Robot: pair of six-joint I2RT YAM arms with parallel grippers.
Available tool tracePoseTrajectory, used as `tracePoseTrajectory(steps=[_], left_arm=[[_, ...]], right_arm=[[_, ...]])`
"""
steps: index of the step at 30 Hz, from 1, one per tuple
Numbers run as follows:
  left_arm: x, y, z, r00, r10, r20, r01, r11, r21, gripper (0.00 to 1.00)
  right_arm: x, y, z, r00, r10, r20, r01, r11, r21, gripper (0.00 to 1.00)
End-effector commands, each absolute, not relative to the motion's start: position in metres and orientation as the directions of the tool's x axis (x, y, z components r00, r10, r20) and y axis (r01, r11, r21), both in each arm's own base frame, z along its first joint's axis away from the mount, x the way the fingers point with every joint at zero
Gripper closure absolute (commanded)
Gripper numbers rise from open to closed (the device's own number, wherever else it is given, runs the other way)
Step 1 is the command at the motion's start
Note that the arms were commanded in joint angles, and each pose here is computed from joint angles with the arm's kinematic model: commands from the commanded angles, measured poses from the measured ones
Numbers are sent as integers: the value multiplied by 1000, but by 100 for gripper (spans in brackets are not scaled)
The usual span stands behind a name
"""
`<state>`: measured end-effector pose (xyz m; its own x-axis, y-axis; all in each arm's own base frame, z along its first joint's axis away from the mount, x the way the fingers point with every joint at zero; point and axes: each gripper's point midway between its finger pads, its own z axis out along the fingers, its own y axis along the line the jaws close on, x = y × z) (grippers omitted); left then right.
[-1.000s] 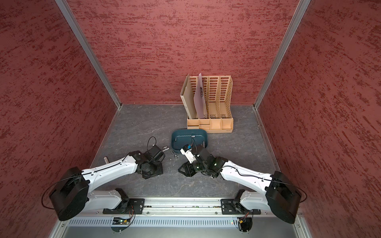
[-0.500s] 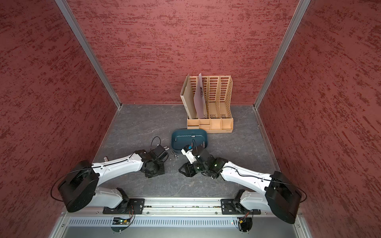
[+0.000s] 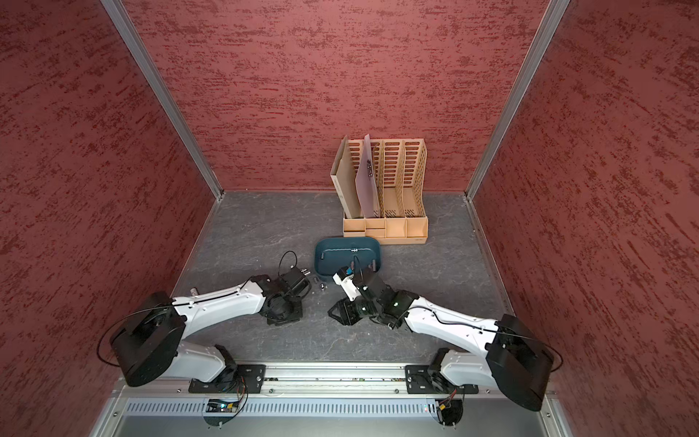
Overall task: Put the socket on the desktop into the storage box
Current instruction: Pick up the socket head at the center of the board.
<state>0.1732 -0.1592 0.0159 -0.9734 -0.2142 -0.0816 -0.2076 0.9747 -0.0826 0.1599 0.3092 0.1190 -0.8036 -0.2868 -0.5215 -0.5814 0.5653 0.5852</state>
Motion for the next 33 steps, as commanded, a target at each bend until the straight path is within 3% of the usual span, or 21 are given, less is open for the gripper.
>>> tracePoseTrajectory(steps=[1,4,14,33], left_arm=[[178,-164,19,-972,-212,-98,-203,975,-93,79],[180,-166,23,-972,-209,-105,-199,975,-102,84],[199,-184,47,-973,-185,-138,-163,974,-154,83],[265,-226,93,-970,-134,-203,-81,964,-252,83]], right_arm=[[164,311,125,-794,-259,-550,-587,561,584,55],[164,312,129,-793,-246,-557,-587,554,590,55],[170,309,135,-800,-203,-564,-565,569,598,55],[220,267,153,-815,-26,-579,-433,691,579,54]])
